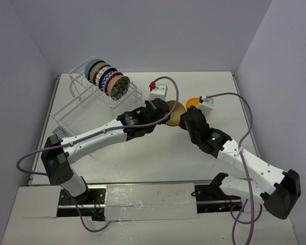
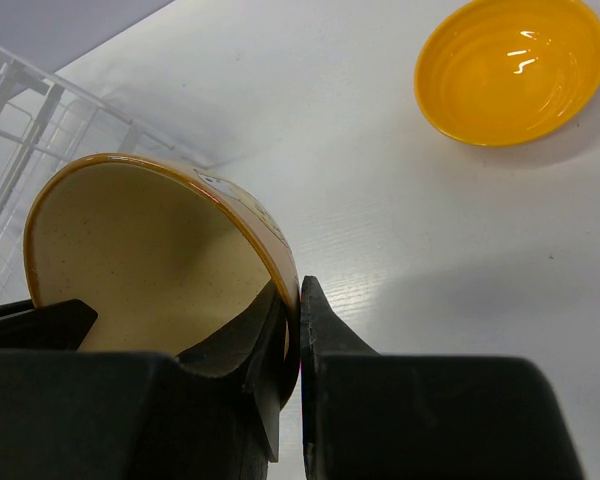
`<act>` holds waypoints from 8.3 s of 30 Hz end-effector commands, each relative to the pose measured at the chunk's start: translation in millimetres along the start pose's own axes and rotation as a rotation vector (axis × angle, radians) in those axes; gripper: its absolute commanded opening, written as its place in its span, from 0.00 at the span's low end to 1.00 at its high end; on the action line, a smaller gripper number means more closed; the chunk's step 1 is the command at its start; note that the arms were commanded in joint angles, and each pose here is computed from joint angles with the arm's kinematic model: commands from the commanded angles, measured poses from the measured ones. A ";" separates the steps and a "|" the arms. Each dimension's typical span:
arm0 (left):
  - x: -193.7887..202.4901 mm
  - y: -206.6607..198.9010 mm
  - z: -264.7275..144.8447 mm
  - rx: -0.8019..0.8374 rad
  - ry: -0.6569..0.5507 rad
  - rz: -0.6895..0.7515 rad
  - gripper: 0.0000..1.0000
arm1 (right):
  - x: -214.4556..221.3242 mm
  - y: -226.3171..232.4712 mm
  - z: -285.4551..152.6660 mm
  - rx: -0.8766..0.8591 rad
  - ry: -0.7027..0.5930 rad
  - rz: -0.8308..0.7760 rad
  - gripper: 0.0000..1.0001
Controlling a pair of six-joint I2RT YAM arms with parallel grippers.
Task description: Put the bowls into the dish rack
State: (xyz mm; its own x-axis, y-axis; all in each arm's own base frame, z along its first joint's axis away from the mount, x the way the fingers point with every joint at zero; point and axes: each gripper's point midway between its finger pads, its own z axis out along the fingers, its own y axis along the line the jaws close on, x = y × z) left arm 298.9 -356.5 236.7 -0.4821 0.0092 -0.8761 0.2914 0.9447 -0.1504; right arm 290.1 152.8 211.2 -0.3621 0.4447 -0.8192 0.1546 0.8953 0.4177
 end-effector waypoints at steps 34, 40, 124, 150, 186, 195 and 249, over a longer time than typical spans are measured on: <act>-64.7 61.9 -59.3 -0.198 -0.185 0.056 0.00 | -36.3 49.8 -42.4 -0.323 -0.072 0.046 0.95; -79.1 102.6 -99.6 -0.287 -0.236 0.067 0.00 | -44.5 26.5 -51.4 -0.285 -0.133 0.056 0.98; -32.5 444.3 -61.8 -0.908 -0.070 1.127 0.00 | -6.4 -61.8 -34.7 -0.193 -0.205 0.061 1.00; -12.5 432.4 -26.4 -0.854 0.062 1.288 0.00 | -3.6 -65.0 -31.5 -0.187 -0.197 0.064 1.00; 27.0 425.7 -13.5 -0.670 0.301 1.406 0.08 | -6.4 -67.5 -34.9 -0.195 -0.211 0.082 1.00; 30.5 428.8 -13.8 -0.694 0.362 1.412 0.07 | -7.1 -66.8 -34.8 -0.198 -0.212 0.085 1.00; 31.1 398.9 16.2 -0.759 0.466 1.522 0.00 | -9.1 -66.9 -37.9 -0.215 -0.225 0.098 1.00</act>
State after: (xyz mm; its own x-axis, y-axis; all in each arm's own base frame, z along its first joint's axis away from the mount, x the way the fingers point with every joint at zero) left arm 419.8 22.2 160.8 -0.4054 0.9139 0.0199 0.1932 0.0644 0.9790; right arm 247.2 88.5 197.6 -0.1704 0.5185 -0.8379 -0.0138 0.8490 0.5281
